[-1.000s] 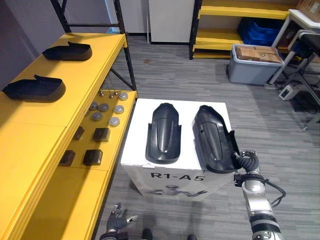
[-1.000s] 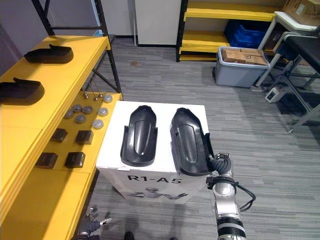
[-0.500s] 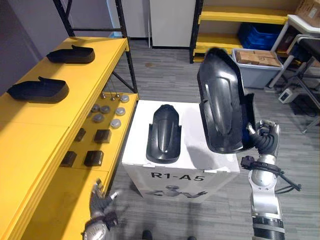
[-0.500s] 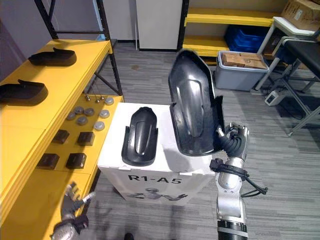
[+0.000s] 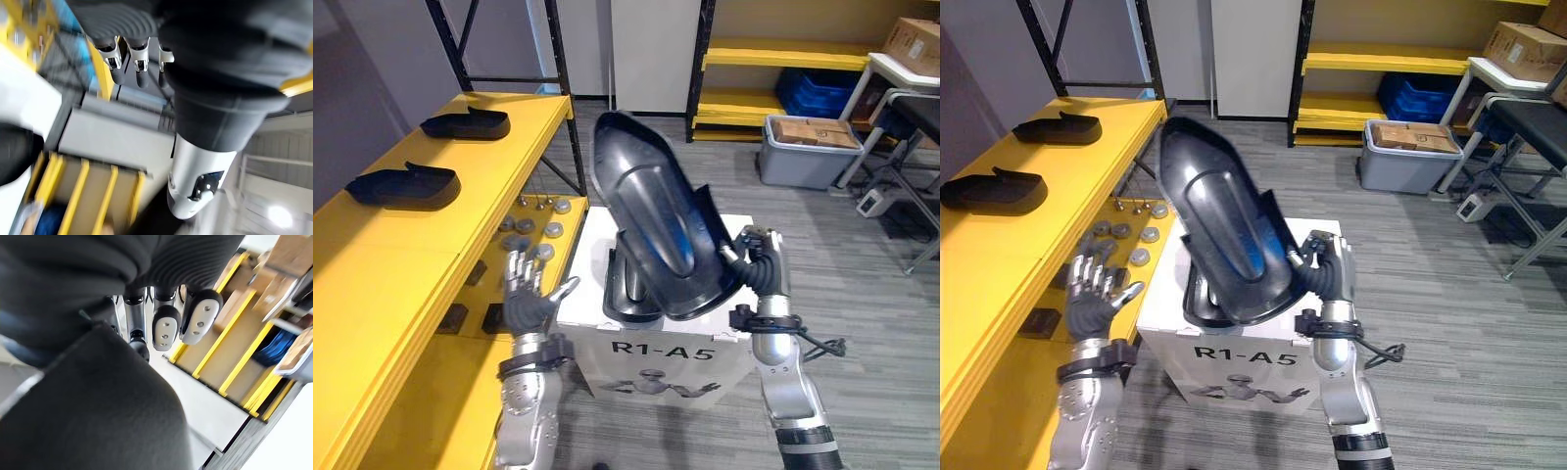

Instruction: Walk over and take plastic housings, then place them on the shelf

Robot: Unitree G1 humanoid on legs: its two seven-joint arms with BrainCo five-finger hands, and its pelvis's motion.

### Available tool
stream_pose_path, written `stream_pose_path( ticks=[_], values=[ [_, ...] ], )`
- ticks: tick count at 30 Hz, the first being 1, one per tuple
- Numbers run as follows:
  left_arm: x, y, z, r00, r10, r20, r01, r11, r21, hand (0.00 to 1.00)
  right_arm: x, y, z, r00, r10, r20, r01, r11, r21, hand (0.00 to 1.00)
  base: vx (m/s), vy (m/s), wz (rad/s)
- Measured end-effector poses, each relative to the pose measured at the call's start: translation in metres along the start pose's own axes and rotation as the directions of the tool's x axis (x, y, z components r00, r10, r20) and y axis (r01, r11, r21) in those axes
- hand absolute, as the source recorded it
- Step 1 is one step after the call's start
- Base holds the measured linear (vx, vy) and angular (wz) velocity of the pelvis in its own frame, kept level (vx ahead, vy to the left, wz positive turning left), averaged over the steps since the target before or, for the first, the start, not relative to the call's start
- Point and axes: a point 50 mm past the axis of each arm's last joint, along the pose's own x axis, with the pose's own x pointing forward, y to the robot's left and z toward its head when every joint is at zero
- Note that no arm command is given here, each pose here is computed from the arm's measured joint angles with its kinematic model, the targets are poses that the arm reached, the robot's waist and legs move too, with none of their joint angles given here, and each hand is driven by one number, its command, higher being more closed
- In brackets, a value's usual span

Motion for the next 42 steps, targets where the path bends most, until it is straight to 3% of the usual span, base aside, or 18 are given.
stream_pose_path(
  ticks=[3, 12, 13, 19, 28, 29, 42],
  values=[
    [0.001, -0.02, -0.004, 0.996, -0.089, -0.027, 0.085, 0.99, -0.109, 0.0, -0.001, 0.01, 0.007, 0.999, 0.043, 0.032, -0.042, 0.999, -0.008, 1.0, 0.0, 0.0, 0.0],
    [0.006, -0.035, -0.018, 0.978, -0.177, -0.111, 0.153, 0.969, -0.192, 0.0, -0.001, 0.012, 0.009, 0.998, 0.046, 0.053, -0.044, 0.998, -0.037, 1.0, 0.0, 0.005, -0.04],
    [0.006, -0.036, -0.02, 0.976, -0.183, -0.121, 0.156, 0.967, -0.2, 1.0, -0.001, 0.012, 0.009, 0.997, 0.049, 0.055, -0.047, 0.998, -0.039, 1.0, -0.01, 0.012, -0.13],
    [0.005, -0.04, -0.03, 0.961, -0.209, -0.182, 0.167, 0.96, -0.223, 1.0, 0.004, 0.014, 0.015, 0.991, 0.069, 0.11, -0.061, 0.995, -0.079, 1.0, -0.01, 0.004, -0.02],
    [0.007, -0.021, -0.043, 0.958, -0.109, -0.266, 0.074, 0.987, -0.141, 1.0, -0.01, 0.029, 0.018, 0.975, 0.169, 0.146, -0.158, 0.984, -0.084, 1.0, 0.0, 0.0, 0.0],
    [0.009, -0.019, -0.043, 0.958, -0.107, -0.267, 0.075, 0.989, -0.129, 1.0, -0.018, 0.036, 0.019, 0.962, 0.224, 0.159, -0.215, 0.974, -0.071, 0.0, 0.0, 0.0, 0.0],
    [0.014, -0.011, -0.036, 0.975, -0.071, -0.213, 0.073, 0.997, 0.004, 1.0, -0.044, 0.041, 0.004, 0.962, 0.272, 0.037, -0.274, 0.959, 0.068, 0.0, -0.01, 0.007, -0.03]
  ],
)
